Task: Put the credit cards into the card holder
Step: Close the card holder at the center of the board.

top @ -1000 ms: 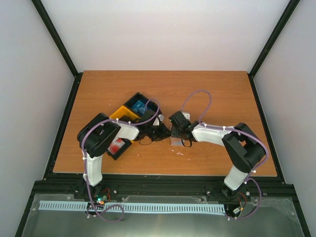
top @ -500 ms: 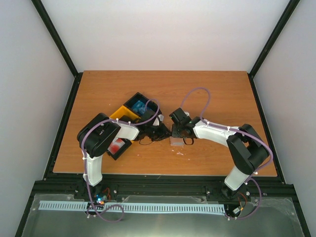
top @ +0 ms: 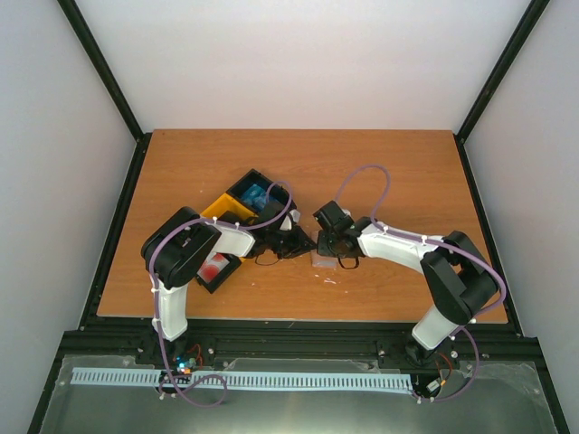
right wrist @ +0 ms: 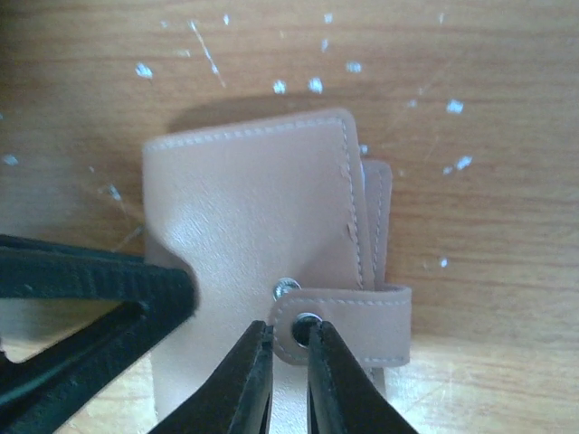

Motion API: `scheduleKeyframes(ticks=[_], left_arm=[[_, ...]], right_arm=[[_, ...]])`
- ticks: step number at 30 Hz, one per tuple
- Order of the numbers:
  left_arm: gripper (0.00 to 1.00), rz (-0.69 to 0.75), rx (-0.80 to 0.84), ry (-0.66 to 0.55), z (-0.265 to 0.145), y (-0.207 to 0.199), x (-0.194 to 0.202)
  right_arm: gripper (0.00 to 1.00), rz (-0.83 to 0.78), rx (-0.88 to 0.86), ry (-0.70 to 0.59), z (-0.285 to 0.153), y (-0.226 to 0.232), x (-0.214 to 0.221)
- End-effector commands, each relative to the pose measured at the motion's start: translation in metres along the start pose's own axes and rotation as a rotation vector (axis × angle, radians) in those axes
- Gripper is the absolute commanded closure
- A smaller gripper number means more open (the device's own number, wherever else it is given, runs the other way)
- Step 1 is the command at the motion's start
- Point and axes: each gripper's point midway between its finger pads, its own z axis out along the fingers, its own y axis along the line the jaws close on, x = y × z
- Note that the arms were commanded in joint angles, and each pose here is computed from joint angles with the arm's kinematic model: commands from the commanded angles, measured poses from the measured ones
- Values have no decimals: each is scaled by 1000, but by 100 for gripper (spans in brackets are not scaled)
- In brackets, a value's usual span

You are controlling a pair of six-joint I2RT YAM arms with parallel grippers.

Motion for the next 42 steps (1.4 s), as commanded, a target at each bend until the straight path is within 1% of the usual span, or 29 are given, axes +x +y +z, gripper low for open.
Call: scheduleKeyframes(ticks=[1, 7, 14, 19, 21, 24, 26, 27, 30, 31, 33, 35, 37, 42], left_arm=[[84, -105, -269, 109, 5, 84, 46], [83, -104, -269, 110, 5, 85, 46], [82, -82, -258, 87, -1, 77, 42], [72, -20, -262, 25, -21, 59, 33], [68, 8, -265, 11, -28, 53, 31], [60, 53, -254, 9, -36, 44, 36], [58, 69, -241, -2, -42, 38, 39], [57, 73, -233, -10, -46, 36, 40], [53, 74, -174, -46, -56, 24, 43], [51, 75, -150, -61, -60, 20, 43], [47, 69, -132, -92, -64, 17, 41], [45, 65, -122, -111, -66, 17, 39], [44, 68, -94, -134, -66, 13, 37], [44, 9, -54, -155, -65, 13, 36]], right_arm=[[87, 71, -31, 4, 0, -2, 4], [87, 83, -60, 3, 7, -2, 3], [87, 95, -153, -52, 8, 6, -9], [85, 121, -170, -130, -22, -3, -23], [82, 133, -166, -144, -33, -11, -23], [74, 110, -125, -131, -39, -25, -13], [70, 62, -81, -106, -43, -32, -7], [69, 37, -49, -103, -46, -37, -7], [60, -45, 76, -135, -57, -50, -12], [58, -67, 96, -130, -57, -51, -11], [57, -103, 138, -121, -53, -50, -8], [55, -144, 189, -118, -50, -46, -6], [52, -176, 229, -119, -48, -42, -4], [51, -220, 259, -90, -39, -33, 3]])
